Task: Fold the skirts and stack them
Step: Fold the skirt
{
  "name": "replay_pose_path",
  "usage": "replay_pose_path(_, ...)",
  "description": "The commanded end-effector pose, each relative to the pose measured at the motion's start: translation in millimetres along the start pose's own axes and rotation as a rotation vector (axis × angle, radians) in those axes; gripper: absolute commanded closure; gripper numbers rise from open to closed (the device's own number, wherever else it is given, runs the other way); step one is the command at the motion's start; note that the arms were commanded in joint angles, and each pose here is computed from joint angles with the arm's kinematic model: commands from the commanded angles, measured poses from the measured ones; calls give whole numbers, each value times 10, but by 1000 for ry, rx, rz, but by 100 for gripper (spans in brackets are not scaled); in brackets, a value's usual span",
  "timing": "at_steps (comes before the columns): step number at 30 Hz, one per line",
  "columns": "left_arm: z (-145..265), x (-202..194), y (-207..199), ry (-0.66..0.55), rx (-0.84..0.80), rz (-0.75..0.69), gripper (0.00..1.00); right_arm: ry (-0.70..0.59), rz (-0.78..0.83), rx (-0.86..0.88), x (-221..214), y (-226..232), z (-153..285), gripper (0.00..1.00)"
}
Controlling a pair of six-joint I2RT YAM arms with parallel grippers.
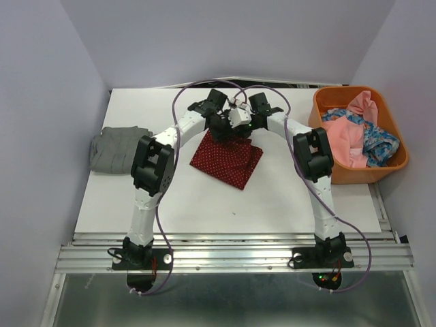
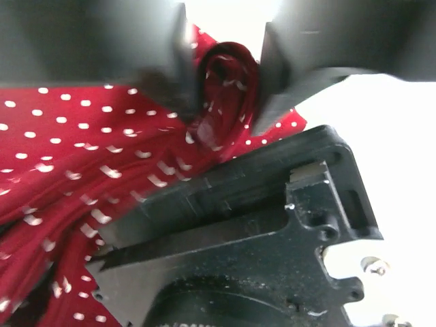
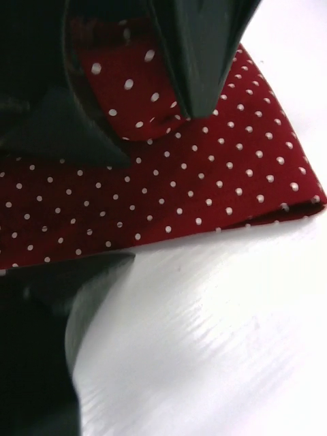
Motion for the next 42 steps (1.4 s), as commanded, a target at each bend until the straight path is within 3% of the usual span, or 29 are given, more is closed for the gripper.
replay_pose_path(1,538,290,307,-91,139,-3,47,-22,-10,-119,188,-200,19,37)
replay_pose_path(3,714,326,358,-107,170,13,46,-69,-29,-170,368,-334,137,29)
replay_pose_path(4,776,339,367,-116,177,38,40,-118,-23,-197,558,-426,258,25)
replay_pose_path(10,1276,361,589,-201,292,169,38,-271,41,-356,1134,-697,771,16)
replay_pose_path(16,1576,325,533,-302,253,320,38,-302,112,-386,1277,-468,1081,17)
replay_pose_path(23,1299,253,7,-404,52,494,50,-246,22,-96,858,360,1036,48)
replay_pose_path(26,1148,268,-47,-440,1,529,58,-210,-16,-38,582,578,919,54)
replay_pose_path(32,896,391,181,-493,-17,552,61,-164,-43,-77,265,461,781,53)
replay_pose_path(35,526,305,261,-463,-52,581,60,-137,-30,-120,152,343,738,53)
replay_pose_path(42,2,187,294,-437,-134,672,69,-59,-19,-183,-124,147,658,55)
Point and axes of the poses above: each gripper's point midway between its finger pads, its own z axis back along the fingers, its own y axis along the line the jaws close on, x = y × z, the point moved 2 cm from there along z, back along the fingers, and after that the axes turned 7 degrees about -z, right-handed, at the moved point
